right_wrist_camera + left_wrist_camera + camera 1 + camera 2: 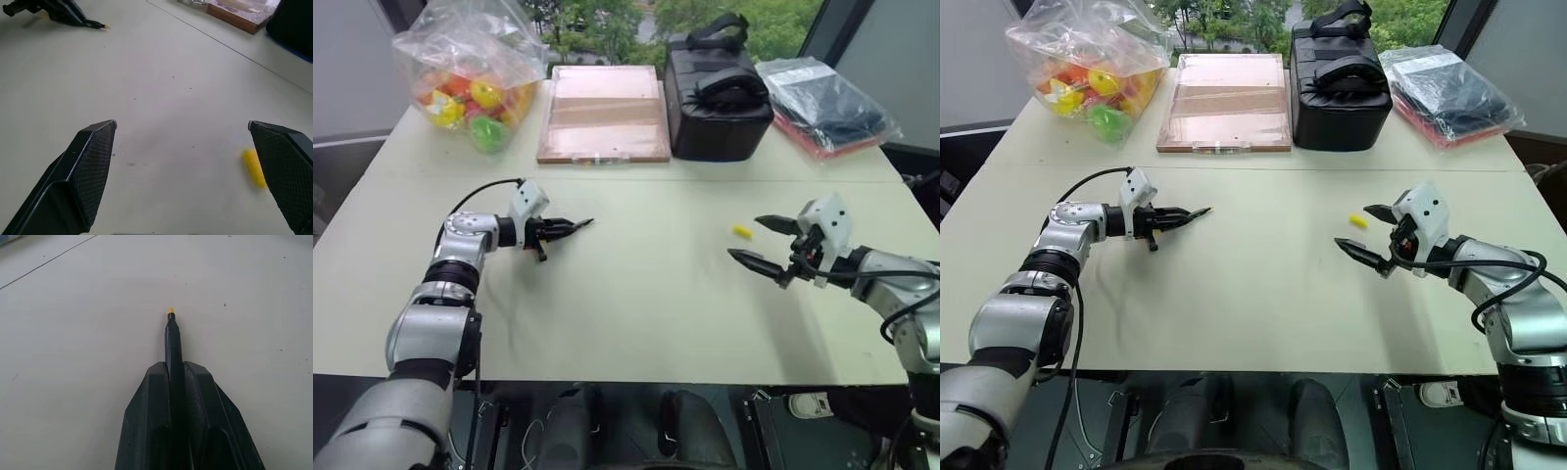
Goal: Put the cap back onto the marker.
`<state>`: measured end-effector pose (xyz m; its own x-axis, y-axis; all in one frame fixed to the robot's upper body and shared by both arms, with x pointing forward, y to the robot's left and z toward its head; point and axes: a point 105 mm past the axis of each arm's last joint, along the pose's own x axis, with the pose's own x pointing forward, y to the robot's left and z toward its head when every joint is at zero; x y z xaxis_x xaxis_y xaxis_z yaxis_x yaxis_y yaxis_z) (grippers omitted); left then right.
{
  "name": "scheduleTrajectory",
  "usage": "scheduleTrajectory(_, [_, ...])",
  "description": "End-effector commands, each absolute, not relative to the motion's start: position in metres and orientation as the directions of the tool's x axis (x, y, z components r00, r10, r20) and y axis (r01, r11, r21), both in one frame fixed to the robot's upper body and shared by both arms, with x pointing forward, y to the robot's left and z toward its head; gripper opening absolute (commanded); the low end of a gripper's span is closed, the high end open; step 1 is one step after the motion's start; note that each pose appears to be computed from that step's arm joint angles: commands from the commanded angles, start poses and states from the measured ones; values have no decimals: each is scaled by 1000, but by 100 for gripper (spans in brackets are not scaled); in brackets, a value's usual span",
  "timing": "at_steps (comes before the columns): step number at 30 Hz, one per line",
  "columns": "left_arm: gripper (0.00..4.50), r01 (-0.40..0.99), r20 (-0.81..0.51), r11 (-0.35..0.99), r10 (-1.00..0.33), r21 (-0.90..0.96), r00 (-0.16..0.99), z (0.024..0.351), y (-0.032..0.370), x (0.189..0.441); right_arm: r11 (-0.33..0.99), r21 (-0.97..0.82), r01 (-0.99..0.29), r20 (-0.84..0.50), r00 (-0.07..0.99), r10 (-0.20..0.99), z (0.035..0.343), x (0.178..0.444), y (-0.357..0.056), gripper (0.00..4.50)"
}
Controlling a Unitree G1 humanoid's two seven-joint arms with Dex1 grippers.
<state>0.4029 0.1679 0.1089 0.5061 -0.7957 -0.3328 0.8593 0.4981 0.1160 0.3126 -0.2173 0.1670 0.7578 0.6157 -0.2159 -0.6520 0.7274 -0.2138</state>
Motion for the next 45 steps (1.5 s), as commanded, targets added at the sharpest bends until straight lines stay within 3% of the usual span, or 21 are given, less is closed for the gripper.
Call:
scheduleTrajectory(1, [7,872,-240,429,-844,236,480,162,165,407,770,-276,-575,-122,816,566,185,330,-237,450])
scheduleTrajectory(8, [7,900,-209,200,-932,386,297,234,142,375,761,-186,-621,-180,783,595,151,353,-253,450])
scheduleTrajectory(13, [7,916,-239,108,-947,387,213,248,130,343,744,-162,-649,-208,759,617,136,364,-255,450])
scheduleTrajectory(27, [7,906,-214,284,-908,315,359,229,148,334,745,-142,-652,-264,750,607,108,382,-258,450])
scheduleTrajectory(36, [7,902,-202,311,-903,300,379,223,148,333,744,-128,-655,-263,746,611,104,387,-253,450])
scheduleTrajectory(40, [0,898,-197,322,-900,300,389,223,148,335,747,-120,-654,-272,745,609,100,385,-254,328])
scheduleTrajectory(45, [0,894,-192,332,-897,300,398,223,148,337,744,-123,-656,-274,743,610,98,385,-253,71])
